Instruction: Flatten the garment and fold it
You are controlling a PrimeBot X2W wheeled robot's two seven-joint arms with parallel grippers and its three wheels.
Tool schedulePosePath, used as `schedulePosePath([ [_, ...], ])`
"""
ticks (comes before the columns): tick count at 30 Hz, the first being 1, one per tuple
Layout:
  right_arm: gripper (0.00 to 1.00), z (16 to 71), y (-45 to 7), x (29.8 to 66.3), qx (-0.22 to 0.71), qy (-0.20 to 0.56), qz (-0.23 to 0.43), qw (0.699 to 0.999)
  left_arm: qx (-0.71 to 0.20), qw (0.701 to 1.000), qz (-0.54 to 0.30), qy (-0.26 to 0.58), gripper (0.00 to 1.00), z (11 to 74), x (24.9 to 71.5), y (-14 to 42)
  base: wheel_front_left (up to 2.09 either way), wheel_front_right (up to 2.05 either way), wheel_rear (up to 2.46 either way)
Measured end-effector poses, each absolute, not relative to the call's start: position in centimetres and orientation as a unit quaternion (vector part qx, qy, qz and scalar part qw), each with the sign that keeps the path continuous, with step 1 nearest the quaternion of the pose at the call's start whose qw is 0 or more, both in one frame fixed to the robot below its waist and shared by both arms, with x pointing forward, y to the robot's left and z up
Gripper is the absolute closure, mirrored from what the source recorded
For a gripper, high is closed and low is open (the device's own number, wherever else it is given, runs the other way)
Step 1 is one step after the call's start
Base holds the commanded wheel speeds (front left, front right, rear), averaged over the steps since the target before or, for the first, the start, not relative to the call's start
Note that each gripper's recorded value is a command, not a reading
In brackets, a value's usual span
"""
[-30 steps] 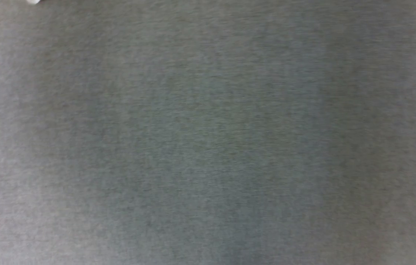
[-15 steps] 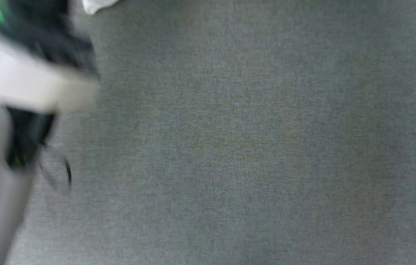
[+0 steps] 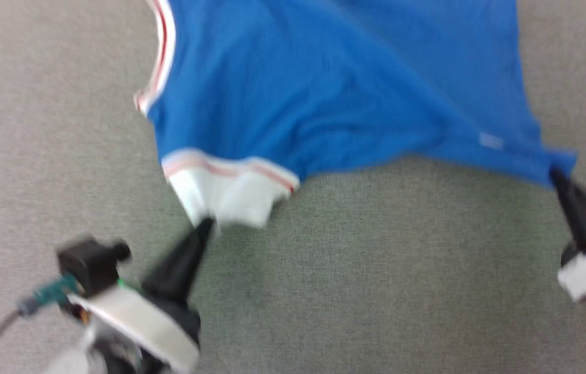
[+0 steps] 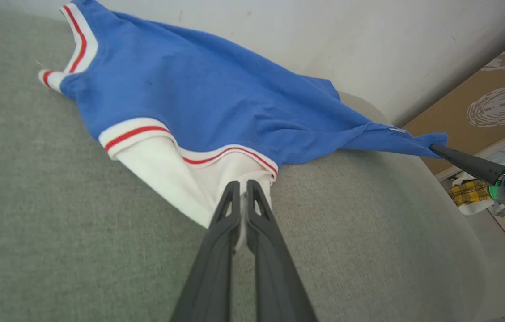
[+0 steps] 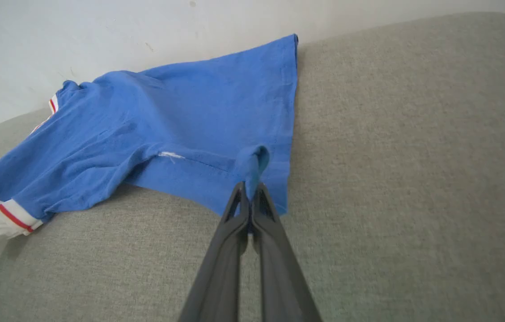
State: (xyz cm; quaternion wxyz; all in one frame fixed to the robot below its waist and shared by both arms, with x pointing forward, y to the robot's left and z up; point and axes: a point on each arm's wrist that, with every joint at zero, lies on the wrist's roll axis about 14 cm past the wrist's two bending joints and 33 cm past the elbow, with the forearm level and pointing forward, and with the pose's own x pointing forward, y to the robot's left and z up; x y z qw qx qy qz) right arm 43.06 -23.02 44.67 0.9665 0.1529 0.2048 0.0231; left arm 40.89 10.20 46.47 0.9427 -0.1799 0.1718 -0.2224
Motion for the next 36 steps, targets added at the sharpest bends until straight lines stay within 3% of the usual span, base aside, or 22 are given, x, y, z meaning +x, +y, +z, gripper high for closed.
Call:
schedulePosePath([
  [4, 1.00, 42.9, -23.4, 39.5, 0.162, 0.256, 0.008, 0.953, -0.210, 0.917, -0.219, 0.258, 1.00, 44.1, 36.5, 10.0, 0.00, 0.00, 0.00],
  [13, 1.00, 38.0, -22.8, 29.8, 0.198, 0.413, 0.002, 0.889, -0.257, 0.850, -0.193, 0.417, 1.00, 40.5, 26.9, 10.7, 0.00, 0.00, 0.00],
  [26, 1.00, 36.0, -20.9, 20.8, 0.199, 0.535, 0.047, 0.820, -0.296, 0.821, -0.183, 0.452, 1.00, 41.0, 21.4, 10.5, 0.00, 0.00, 0.00],
  [36, 1.00, 36.6, -20.9, 19.9, 0.196, 0.538, 0.055, 0.818, -0.297, 0.829, -0.170, 0.443, 1.00, 41.8, 20.4, 11.5, 0.00, 0.00, 0.00],
])
